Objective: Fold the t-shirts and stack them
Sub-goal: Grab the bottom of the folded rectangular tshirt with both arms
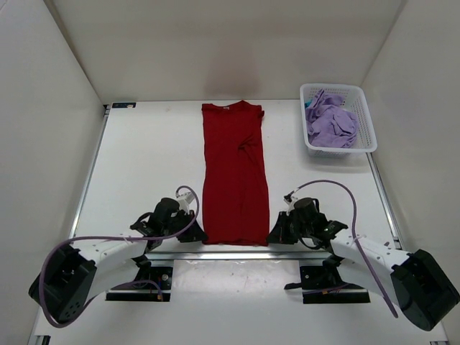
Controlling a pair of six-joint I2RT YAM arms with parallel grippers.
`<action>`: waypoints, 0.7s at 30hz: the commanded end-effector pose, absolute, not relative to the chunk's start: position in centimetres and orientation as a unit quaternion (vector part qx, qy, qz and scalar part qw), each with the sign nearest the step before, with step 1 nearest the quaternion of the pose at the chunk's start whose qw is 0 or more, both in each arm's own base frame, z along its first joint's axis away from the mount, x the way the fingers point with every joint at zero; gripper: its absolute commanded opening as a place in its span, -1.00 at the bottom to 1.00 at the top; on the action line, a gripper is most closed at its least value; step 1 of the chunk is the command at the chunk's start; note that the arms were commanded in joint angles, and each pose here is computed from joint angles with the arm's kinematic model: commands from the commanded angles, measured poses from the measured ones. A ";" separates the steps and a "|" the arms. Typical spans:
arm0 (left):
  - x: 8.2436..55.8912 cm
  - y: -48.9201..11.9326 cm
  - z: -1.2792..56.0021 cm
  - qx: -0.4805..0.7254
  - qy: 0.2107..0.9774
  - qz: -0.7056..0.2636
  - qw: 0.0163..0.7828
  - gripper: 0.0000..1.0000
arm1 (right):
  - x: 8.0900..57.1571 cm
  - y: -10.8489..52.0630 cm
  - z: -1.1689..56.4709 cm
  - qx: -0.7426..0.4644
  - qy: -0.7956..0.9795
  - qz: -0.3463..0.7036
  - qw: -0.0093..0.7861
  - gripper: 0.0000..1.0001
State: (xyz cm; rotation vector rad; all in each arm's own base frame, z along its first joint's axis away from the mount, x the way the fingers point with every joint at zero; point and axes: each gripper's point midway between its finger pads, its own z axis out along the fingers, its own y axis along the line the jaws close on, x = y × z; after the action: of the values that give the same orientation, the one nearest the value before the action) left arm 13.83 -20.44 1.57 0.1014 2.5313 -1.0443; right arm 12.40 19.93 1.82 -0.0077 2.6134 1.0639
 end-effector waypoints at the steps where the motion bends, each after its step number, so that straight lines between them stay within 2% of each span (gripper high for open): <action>1: 10.3 -19.9 0.8 0.056 0.910 -0.382 0.151 -1.00 | 10.5 20.2 1.8 -0.007 0.921 0.363 0.143 -1.00; 5: 8.0 -18.5 1.6 0.038 0.914 -0.384 0.123 -1.00 | 6.9 20.3 1.9 0.005 0.920 0.378 0.100 -1.00; 8: 7.4 -19.2 4.5 0.029 0.894 -0.428 0.128 -1.00 | 6.8 20.8 4.4 0.007 0.907 0.405 0.115 -1.00; 11: 8.0 -20.7 7.5 0.009 0.867 -0.480 0.134 -1.00 | 9.0 20.9 7.5 -0.009 0.897 0.414 0.156 -0.99; 14: 12.0 -20.9 10.5 0.006 0.860 -0.472 0.193 -1.00 | 13.2 20.6 10.4 -0.034 0.888 0.408 0.211 -0.99; 16: 17.1 -20.3 13.7 0.009 0.846 -0.460 0.270 -1.00 | 17.7 19.4 11.9 -0.041 0.878 0.395 0.267 -0.99; 17: 18.7 -20.1 13.6 -0.002 0.849 -0.449 0.279 -1.00 | 18.9 19.5 12.1 -0.042 0.880 0.393 0.263 -0.99; 18: 21.4 -19.7 15.5 -0.011 0.830 -0.456 0.320 -0.99 | 21.3 19.1 12.8 -0.042 0.879 0.387 0.276 -0.99; 21: 27.7 -19.5 15.4 -0.044 0.841 -0.425 0.333 -1.00 | 27.1 18.2 13.9 -0.032 0.881 0.353 0.312 -1.00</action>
State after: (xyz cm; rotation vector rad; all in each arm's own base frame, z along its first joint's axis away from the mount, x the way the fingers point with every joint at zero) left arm 21.45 -19.53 13.36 -0.1395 2.3147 -1.1865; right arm 21.99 18.60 12.12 0.0515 2.4295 1.0089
